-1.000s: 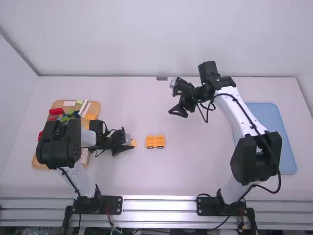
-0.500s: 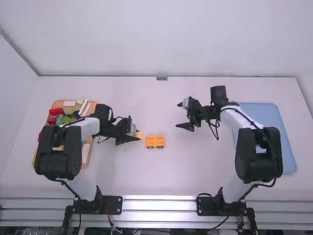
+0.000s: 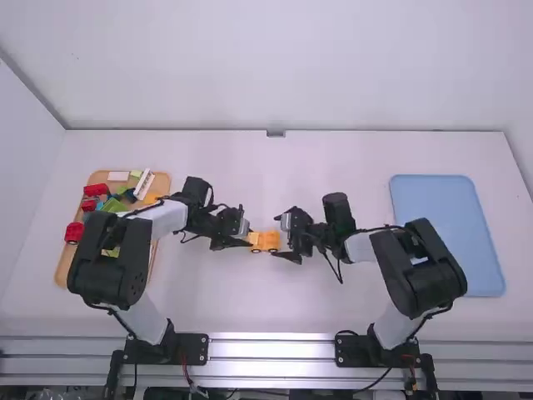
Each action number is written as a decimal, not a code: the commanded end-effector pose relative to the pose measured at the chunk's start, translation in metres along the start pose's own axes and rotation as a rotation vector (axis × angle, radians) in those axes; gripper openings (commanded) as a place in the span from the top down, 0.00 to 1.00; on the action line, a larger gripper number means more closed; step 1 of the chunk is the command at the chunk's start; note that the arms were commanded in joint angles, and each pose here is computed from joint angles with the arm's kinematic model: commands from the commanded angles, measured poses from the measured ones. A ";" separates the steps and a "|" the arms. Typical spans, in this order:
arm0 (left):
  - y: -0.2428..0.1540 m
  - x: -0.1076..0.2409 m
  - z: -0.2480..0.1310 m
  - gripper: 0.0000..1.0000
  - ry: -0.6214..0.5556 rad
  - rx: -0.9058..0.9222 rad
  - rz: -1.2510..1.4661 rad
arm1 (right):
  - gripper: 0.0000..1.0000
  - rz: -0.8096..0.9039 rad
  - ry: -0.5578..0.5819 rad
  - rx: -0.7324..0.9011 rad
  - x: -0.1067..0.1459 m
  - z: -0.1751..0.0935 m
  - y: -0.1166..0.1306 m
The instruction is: Assemble lego blocks to make yellow taxi
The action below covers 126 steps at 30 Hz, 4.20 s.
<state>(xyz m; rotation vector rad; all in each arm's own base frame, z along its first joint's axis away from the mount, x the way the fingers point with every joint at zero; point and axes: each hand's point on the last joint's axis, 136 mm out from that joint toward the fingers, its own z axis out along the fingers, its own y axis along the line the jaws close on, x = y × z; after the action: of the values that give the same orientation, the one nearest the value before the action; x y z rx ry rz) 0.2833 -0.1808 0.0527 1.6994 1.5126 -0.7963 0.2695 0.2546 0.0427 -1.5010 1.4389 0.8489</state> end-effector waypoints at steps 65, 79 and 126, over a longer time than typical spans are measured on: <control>0.010 0.039 0.032 0.82 0.029 -0.116 -0.151 | 0.54 0.096 0.056 -0.148 0.071 0.045 0.000; 0.013 0.049 0.038 0.84 0.126 -0.139 -0.131 | 0.52 0.096 0.056 -0.147 0.071 0.045 0.000; 0.003 0.038 0.030 0.77 0.100 -0.106 -0.166 | 0.50 0.100 0.056 -0.148 0.071 0.045 0.000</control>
<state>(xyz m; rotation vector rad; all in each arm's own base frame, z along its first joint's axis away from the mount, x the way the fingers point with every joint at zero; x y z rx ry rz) 0.2974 -0.1865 0.0126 1.5595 1.7176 -0.7111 0.2803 0.2741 -0.0225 -1.5741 1.4495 1.0493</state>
